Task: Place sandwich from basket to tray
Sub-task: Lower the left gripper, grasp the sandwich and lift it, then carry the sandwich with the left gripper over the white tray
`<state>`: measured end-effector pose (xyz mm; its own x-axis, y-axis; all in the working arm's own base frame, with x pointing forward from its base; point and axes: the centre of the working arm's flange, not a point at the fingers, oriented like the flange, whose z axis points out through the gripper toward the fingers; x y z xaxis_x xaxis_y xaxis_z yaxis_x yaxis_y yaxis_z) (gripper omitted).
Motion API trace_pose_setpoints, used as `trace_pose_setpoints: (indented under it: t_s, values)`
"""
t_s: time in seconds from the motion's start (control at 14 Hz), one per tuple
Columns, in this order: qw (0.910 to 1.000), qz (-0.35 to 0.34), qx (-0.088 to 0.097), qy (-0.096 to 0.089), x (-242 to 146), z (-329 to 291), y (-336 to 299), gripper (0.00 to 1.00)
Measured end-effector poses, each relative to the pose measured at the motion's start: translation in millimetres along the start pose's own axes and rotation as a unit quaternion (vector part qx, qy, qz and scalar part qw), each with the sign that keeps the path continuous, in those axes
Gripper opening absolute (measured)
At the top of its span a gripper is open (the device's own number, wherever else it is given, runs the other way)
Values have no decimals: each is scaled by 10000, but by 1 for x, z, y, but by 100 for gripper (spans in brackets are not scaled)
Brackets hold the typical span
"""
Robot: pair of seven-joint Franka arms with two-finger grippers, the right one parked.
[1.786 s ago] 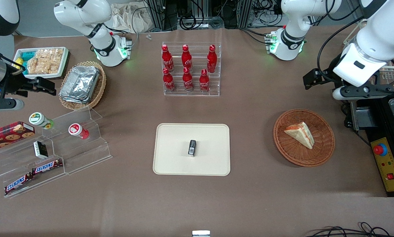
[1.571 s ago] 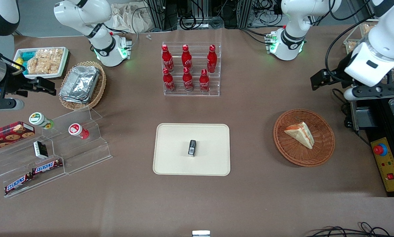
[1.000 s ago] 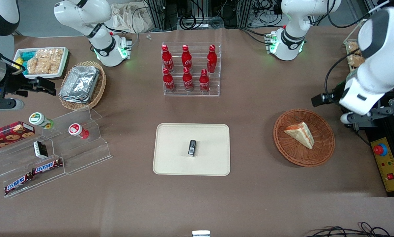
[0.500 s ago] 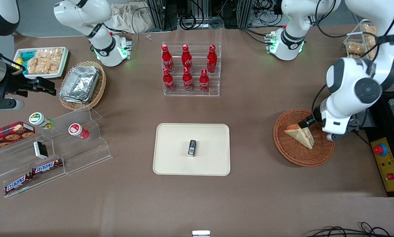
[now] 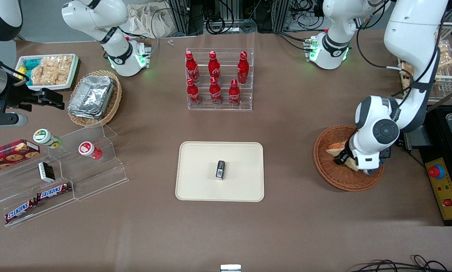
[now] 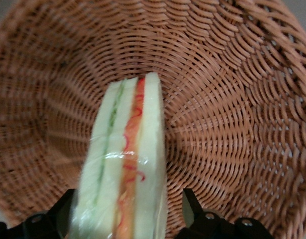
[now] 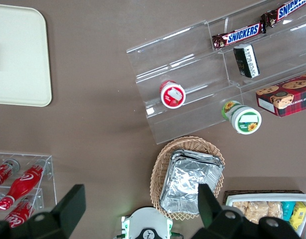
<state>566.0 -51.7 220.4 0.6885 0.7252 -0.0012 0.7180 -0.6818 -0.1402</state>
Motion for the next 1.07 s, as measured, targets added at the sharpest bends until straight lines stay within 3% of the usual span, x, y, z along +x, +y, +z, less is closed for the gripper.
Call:
trace_pose_setpoints:
  t_s: [0.21,0.36,0.5,0.64,0.79,1.0,1.07]
  values:
    - [10000,-25,-44,50,3,-5,2,62]
    - [9998,-13,-103,153,6,-23,3,46]
    - [9996,221,59,155,5,-62,0,41]
    - [9965,823,151,-9,-16,-115,6,35]
    - [9808,1944,66,-143,-59,-156,24,23]
    - [9375,3427,-394,-452,-128,-166,59,21]
    - [9261,3702,-585,-439,-147,-163,75,21]
